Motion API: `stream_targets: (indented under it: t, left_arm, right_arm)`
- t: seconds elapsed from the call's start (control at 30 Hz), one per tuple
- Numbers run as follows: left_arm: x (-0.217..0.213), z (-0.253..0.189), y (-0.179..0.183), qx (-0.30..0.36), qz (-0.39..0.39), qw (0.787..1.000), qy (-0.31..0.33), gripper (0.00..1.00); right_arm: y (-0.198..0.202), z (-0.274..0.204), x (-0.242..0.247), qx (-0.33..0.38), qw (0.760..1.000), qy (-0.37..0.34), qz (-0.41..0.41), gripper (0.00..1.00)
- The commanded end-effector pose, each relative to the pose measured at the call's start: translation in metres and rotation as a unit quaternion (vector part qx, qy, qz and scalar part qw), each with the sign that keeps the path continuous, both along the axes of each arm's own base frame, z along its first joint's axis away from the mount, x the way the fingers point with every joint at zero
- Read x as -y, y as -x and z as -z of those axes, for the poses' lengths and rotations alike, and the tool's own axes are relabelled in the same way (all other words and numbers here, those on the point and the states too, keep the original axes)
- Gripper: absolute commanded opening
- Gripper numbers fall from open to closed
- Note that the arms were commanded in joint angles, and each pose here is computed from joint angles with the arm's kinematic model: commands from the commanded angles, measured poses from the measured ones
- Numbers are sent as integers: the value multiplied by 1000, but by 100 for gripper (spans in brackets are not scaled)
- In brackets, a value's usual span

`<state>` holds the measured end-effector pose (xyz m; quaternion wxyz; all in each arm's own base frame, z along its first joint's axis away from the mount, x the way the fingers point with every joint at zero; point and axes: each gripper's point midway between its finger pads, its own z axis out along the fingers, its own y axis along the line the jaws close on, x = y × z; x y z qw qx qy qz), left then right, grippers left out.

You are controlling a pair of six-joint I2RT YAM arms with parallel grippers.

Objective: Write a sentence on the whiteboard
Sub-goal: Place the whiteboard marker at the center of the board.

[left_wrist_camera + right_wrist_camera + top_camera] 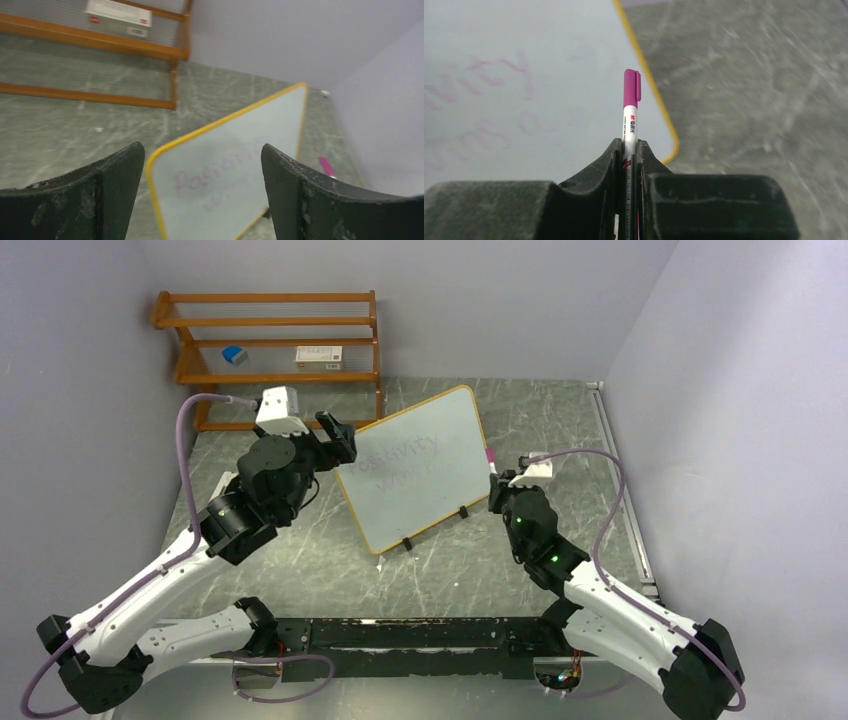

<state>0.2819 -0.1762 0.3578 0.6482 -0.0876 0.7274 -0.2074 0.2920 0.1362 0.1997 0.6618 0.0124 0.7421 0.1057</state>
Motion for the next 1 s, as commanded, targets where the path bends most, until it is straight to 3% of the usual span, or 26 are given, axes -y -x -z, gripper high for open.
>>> stream_targets:
  t: [0.0,0.1,0.3,0.7,0.83,0.97]
  left_arm:
    - [-50,12,-1,-3,-67,994,-86,91]
    - [-77,13,7,7,-104,990,-96,97]
    - [-112,25,26,25,-139,980,-140,98]
    - [-146,49,58,35,-151,979,-132,98]
    - [-152,51,65,38,-153,980,-121,98]
    - [-158,47,72,46,-154,981,-109,98]
  right_arm:
    - [2,28,56,-59,987,-11,149,0]
    - [5,49,79,-93,977,-12,191,0]
    - [5,96,94,-170,965,-44,194,0]
    - [8,148,102,-269,934,-74,223,7]
    - [16,163,103,-286,926,-83,233,22]
    - [19,152,101,-270,930,-102,227,48]
